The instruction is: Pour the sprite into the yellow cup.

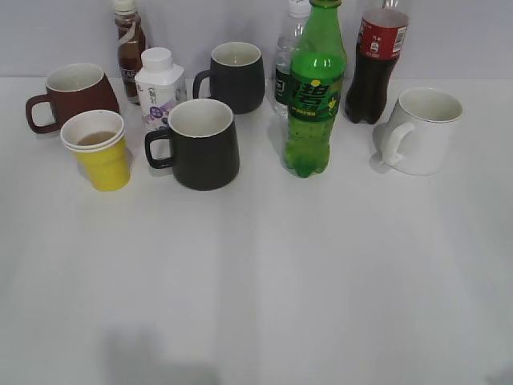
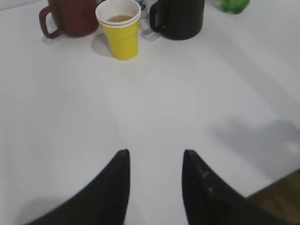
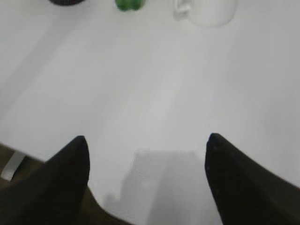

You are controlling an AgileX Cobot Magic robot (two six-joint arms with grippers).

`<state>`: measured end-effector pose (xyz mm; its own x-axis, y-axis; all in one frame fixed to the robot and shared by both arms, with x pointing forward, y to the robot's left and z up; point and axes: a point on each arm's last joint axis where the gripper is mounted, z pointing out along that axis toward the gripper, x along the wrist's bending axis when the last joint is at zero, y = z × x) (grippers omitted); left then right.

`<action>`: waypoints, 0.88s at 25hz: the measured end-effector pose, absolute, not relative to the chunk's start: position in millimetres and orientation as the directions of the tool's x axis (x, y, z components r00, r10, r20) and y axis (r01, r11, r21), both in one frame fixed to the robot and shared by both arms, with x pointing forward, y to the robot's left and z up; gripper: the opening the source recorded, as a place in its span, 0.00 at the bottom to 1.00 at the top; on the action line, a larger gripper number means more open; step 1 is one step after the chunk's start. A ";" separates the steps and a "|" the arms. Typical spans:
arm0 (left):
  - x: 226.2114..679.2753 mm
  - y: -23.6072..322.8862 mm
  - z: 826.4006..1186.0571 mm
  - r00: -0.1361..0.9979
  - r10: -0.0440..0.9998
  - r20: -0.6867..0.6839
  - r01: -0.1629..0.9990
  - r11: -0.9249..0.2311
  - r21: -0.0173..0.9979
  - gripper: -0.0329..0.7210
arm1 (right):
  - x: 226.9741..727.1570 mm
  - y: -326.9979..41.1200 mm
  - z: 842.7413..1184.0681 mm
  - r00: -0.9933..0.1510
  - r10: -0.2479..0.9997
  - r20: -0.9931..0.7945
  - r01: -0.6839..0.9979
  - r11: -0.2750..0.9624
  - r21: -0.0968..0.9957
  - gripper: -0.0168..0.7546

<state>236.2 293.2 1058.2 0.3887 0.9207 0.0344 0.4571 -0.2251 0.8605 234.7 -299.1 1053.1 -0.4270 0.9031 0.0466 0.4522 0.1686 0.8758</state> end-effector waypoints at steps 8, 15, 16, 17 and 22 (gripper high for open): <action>238.1 292.7 1058.5 0.391 0.920 0.040 0.445 -0.227 0.866 0.42 | 236.4 -298.5 1053.3 -0.428 0.903 0.042 0.436 0.165 0.885 0.77; 238.1 292.6 1058.5 0.391 0.920 0.040 0.444 -0.227 0.867 0.37 | 236.7 -298.4 1053.8 -0.428 0.903 0.042 0.431 0.163 0.888 0.77; 238.1 292.6 1058.6 0.391 0.920 0.040 0.444 -0.227 0.867 0.36 | 236.7 -298.4 1053.9 -0.428 0.903 0.042 0.430 0.162 0.888 0.77; 237.8 292.7 1058.6 0.391 0.920 0.041 0.441 -0.226 0.869 0.36 | 236.6 -298.4 1053.9 -0.427 0.903 0.042 0.429 0.161 0.889 0.77; 236.9 292.9 1058.6 0.290 0.956 0.042 0.453 -0.176 0.874 0.36 | 236.9 -298.1 1054.0 -0.268 0.962 0.042 0.449 0.086 0.890 0.77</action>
<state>236.9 292.9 1058.6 0.2902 0.9560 0.0417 0.4533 -0.1757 0.8739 236.9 -298.1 1054.0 -0.2683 0.9624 0.0424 0.4487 0.0859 0.8896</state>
